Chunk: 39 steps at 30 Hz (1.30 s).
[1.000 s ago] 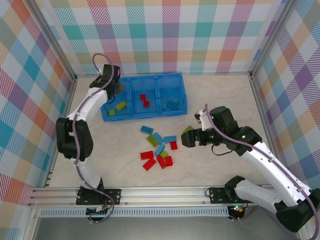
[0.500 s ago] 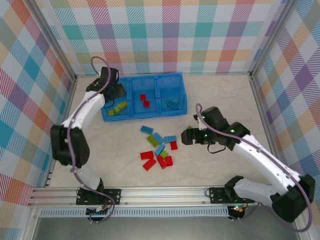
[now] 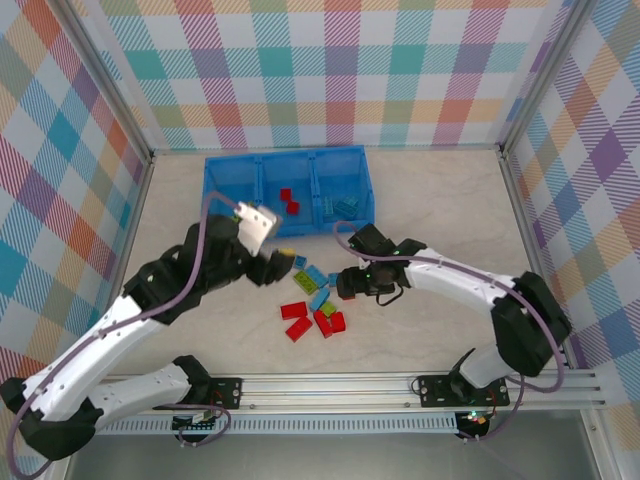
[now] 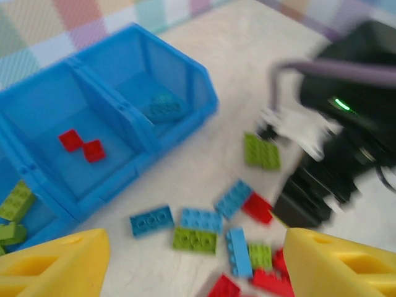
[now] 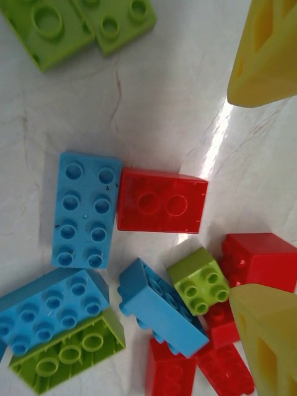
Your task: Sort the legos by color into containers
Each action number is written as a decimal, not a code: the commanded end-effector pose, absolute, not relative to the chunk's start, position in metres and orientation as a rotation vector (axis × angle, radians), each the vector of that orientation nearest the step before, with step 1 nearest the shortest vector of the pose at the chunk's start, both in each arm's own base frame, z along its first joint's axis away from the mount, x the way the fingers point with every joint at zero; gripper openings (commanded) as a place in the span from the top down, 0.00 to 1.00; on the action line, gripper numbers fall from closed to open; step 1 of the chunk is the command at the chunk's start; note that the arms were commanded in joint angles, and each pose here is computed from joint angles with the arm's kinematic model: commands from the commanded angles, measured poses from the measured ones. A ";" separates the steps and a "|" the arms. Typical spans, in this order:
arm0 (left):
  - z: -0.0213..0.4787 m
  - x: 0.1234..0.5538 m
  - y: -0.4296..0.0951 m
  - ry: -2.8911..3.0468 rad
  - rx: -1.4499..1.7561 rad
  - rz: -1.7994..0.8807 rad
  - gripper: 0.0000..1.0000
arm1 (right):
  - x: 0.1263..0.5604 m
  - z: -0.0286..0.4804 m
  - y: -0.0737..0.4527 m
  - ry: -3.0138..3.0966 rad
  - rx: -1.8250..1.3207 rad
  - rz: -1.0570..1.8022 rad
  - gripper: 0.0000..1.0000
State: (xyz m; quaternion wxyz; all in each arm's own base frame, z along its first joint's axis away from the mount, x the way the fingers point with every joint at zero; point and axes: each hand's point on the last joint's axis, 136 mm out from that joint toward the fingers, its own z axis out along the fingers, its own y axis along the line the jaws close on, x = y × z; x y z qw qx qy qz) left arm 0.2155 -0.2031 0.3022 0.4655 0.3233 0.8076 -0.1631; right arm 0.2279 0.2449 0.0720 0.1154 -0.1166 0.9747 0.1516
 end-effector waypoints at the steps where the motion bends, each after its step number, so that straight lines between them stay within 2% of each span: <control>1: 0.269 0.164 -0.212 1.867 1.207 -0.451 0.22 | 0.241 0.063 0.265 2.831 -0.316 0.461 0.27; 6: 0.241 0.132 -0.219 1.732 1.438 -0.532 0.11 | 0.247 0.035 0.272 2.847 -0.343 0.348 0.32; 10: 0.231 0.130 -0.222 1.654 1.482 -0.522 0.00 | 0.248 0.028 0.269 2.859 -0.330 0.297 0.55; 14: 0.227 0.126 -0.223 1.587 1.506 -0.522 0.00 | 0.248 0.043 0.265 2.816 -0.333 0.293 0.71; 16: 0.223 0.124 -0.220 1.584 1.526 -0.512 0.00 | 0.251 0.068 0.268 2.745 -0.349 0.328 0.77; 22: 0.224 0.131 -0.215 1.572 1.468 -0.462 0.00 | 0.279 0.163 0.294 2.380 -0.440 0.434 0.79; 26: 0.235 0.156 -0.198 1.573 1.337 -0.296 0.00 | 0.308 0.194 0.332 2.288 -0.534 0.458 0.78; 31: 0.240 0.174 -0.168 1.559 1.188 -0.109 0.00 | 0.348 0.195 0.388 2.211 -0.583 0.510 0.78; 39: 0.239 0.174 -0.159 1.508 1.139 -0.092 0.00 | 0.426 0.156 0.425 2.245 -0.529 0.438 0.79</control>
